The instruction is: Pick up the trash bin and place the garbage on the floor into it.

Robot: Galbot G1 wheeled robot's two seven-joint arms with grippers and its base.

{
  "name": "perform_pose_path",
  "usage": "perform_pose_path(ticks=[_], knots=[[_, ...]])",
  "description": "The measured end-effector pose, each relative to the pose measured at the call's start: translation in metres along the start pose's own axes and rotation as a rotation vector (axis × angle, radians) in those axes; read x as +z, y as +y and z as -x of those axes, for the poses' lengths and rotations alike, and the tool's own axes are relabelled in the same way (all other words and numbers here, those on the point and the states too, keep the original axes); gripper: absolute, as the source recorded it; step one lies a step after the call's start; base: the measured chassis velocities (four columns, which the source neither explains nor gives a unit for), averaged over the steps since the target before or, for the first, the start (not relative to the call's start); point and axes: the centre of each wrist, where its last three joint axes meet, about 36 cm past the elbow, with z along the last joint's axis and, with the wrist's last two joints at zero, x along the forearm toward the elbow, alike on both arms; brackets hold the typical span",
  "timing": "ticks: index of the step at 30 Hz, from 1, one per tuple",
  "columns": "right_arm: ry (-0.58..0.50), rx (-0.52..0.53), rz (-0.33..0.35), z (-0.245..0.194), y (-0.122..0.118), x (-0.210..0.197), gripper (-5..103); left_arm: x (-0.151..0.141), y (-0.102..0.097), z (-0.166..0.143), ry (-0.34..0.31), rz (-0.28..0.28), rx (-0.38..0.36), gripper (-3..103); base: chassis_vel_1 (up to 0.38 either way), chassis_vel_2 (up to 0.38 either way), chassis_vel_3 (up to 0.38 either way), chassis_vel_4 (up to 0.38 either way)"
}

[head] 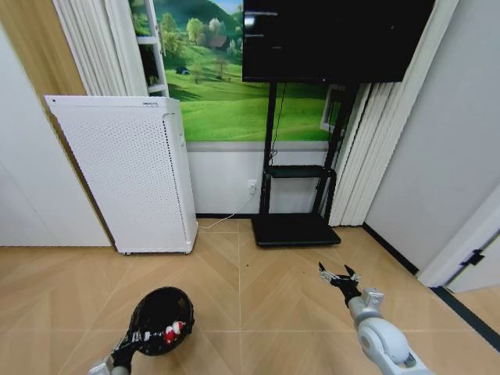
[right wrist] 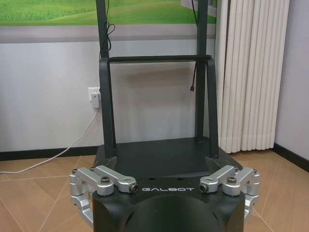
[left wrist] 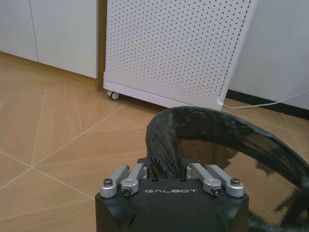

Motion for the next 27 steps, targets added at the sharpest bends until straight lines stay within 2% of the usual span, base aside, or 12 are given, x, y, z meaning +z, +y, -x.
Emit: perform_pose_path(ticks=[8, 9, 11, 12, 13, 14, 15, 16, 17, 19, 23, 27], knots=[[0.000, 0.000, 0.000, 0.000, 0.000, 0.000, 100, -0.011, 0.002, 0.003, -0.054, 0.052, -0.004, 66, 0.000, 0.000, 0.000, 0.000], [0.000, 0.000, 0.000, 0.000, 0.000, 0.000, 100, -0.011, 0.002, 0.003, -0.054, 0.052, -0.004, 66, 0.000, 0.000, 0.000, 0.000], [0.000, 0.000, 0.000, 0.000, 0.000, 0.000, 100, -0.023, 0.002, 0.005, -0.137, 0.106, -0.006, 77, 0.000, 0.000, 0.000, 0.000], [0.000, 0.000, 0.000, 0.000, 0.000, 0.000, 100, -0.023, 0.002, 0.005, -0.137, 0.106, -0.006, 77, 0.000, 0.000, 0.000, 0.000], [0.000, 0.000, 0.000, 0.000, 0.000, 0.000, 100, -0.031, 0.002, 0.005, -0.187, 0.135, 0.000, 77, 0.000, 0.000, 0.000, 0.000], [0.000, 0.000, 0.000, 0.000, 0.000, 0.000, 100, -0.049, 0.001, 0.005, -0.275, 0.188, 0.025, 88, 0.000, 0.000, 0.000, 0.000], [0.000, 0.000, 0.000, 0.000, 0.000, 0.000, 100, -0.049, 0.001, 0.005, -0.275, 0.188, 0.025, 88, 0.000, 0.000, 0.000, 0.000], [0.000, 0.000, 0.000, 0.000, 0.000, 0.000, 100, -0.066, -0.003, 0.005, -0.346, 0.218, 0.050, 93, 0.000, 0.000, 0.000, 0.000], [0.000, 0.000, 0.000, 0.000, 0.000, 0.000, 100, -0.066, -0.003, 0.005, -0.346, 0.218, 0.050, 93, 0.000, 0.000, 0.000, 0.000], [0.000, 0.000, 0.000, 0.000, 0.000, 0.000, 100, -0.099, -0.015, 0.007, -0.442, 0.211, 0.095, 99, 0.000, 0.000, 0.000, 0.000], [0.000, 0.000, 0.000, 0.000, 0.000, 0.000, 100, -0.132, -0.034, 0.016, -0.515, 0.192, 0.166, 100, 0.000, 0.000, 0.000, 0.000], [0.000, 0.000, 0.000, 0.000, 0.000, 0.000, 100, -0.136, -0.043, 0.025, -0.524, 0.193, 0.201, 100, 0.000, 0.000, 0.000, 0.000]])
